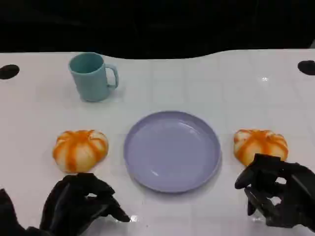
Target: Grasp the bread from the table and place it into the plate.
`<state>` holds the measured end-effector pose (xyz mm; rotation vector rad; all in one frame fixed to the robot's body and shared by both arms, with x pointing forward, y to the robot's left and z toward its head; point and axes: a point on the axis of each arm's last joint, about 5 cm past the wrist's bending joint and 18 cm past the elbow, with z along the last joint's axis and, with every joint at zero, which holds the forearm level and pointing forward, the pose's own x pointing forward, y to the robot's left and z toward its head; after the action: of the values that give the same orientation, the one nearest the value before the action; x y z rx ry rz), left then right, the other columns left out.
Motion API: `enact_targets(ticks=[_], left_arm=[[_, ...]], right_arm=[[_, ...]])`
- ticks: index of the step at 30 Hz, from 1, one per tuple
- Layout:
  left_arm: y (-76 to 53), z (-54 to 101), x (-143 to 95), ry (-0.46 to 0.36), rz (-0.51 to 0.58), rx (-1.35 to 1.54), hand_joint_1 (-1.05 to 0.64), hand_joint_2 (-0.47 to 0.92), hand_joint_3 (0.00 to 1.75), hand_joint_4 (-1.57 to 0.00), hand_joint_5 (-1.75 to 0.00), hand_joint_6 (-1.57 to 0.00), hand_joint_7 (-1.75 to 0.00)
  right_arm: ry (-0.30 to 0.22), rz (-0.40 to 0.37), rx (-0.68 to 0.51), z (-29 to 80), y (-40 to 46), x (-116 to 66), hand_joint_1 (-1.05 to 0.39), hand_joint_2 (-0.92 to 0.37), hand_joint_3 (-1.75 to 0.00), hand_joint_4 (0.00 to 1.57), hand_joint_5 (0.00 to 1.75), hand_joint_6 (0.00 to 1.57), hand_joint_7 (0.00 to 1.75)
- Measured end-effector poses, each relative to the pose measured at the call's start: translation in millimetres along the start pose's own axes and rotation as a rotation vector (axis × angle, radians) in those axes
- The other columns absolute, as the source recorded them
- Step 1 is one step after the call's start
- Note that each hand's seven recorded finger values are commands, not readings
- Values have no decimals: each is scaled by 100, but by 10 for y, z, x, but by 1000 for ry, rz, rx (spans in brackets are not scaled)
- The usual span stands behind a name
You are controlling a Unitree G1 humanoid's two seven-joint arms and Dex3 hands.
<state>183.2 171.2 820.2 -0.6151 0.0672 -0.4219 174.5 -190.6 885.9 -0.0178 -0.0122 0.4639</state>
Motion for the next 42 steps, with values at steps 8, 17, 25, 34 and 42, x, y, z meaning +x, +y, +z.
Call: enact_targets(ticks=[8, 17, 25, 34, 42], left_arm=[[0, -2, 1, 3, 0, -4, -96, 56, 0, -157, -49, -157, -21], [0, -2, 1, 3, 0, -4, -97, 56, 0, -157, -49, -157, -22], [0, -5, 1, 8, 0, -10, -97, 56, 0, -157, -49, -157, -22], [0, -2, 1, 3, 0, -5, -98, 57, 1, -157, -48, -157, -21], [0, -2, 1, 3, 0, -5, -98, 56, 0, -157, -49, -157, -22]], right_arm=[[-1, 0, 0, 1, 0, 2, -15, -66, -89, 67, 168, 70, 121], [-1, 2, 1, 1, 0, 5, -14, -65, -89, 67, 168, 70, 121], [2, 2, 4, -1, 0, 5, -14, -65, -89, 67, 170, 69, 121], [0, 1, 2, 0, 0, 5, -14, -65, -88, 67, 167, 70, 120], [-40, -11, -10, -5, -6, 22, -13, -64, -90, 67, 150, 73, 108]])
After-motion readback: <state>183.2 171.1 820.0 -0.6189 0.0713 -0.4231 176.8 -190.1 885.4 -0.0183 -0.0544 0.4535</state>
